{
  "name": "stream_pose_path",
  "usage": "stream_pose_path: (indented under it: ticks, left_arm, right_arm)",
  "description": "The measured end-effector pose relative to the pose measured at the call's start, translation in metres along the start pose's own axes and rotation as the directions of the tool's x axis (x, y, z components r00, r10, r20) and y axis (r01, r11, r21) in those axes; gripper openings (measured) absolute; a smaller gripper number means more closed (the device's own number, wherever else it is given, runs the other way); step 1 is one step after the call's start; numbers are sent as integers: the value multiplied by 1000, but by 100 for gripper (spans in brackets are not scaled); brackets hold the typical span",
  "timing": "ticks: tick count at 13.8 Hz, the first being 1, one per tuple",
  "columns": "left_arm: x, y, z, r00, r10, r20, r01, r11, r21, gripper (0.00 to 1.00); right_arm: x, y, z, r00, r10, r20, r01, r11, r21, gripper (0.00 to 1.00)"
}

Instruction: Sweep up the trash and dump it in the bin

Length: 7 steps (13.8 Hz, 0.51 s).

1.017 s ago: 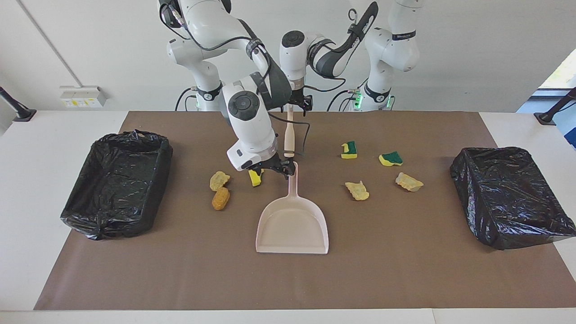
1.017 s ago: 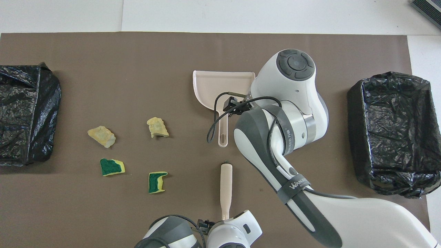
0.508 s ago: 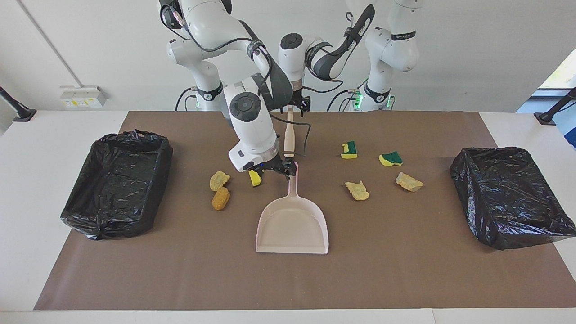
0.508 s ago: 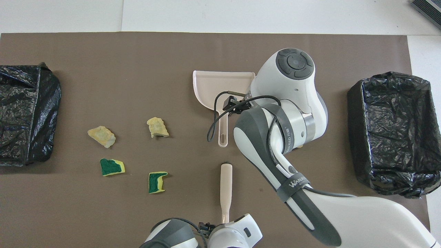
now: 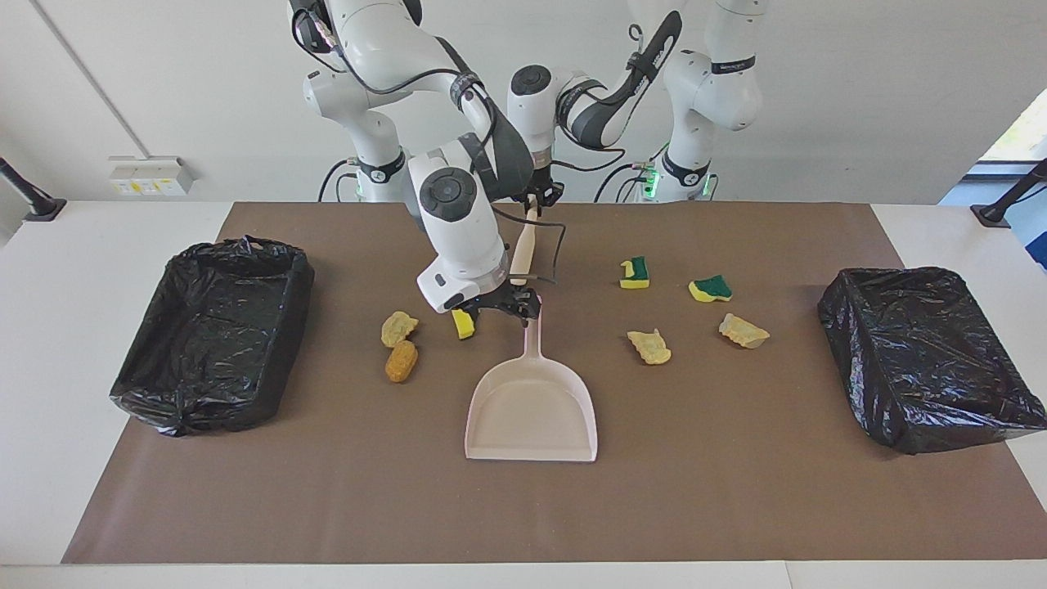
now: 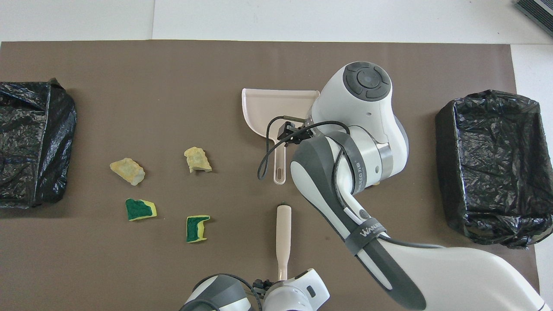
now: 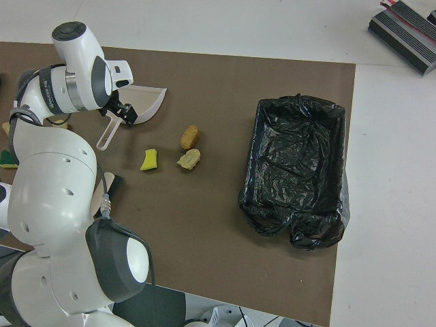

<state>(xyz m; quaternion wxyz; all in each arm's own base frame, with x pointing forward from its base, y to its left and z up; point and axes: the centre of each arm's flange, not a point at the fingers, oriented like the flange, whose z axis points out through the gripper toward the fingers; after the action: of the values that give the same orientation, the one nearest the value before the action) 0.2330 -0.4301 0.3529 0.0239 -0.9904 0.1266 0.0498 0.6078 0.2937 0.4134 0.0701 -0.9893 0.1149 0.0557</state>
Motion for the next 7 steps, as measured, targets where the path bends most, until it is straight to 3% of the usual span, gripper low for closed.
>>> stream_pose_path:
  ticks: [4, 7]
  left_arm:
    - [26, -61, -35, 989, -130, 71, 126, 991, 52, 26]
    - [51, -124, -57, 967, -245, 69, 240, 968, 74, 26]
  right_arm:
    - [-8, -11, 6, 1000, -25, 4, 25, 1000, -3, 100]
    - [-11, -23, 22, 999, -51, 0, 51, 999, -4, 100]
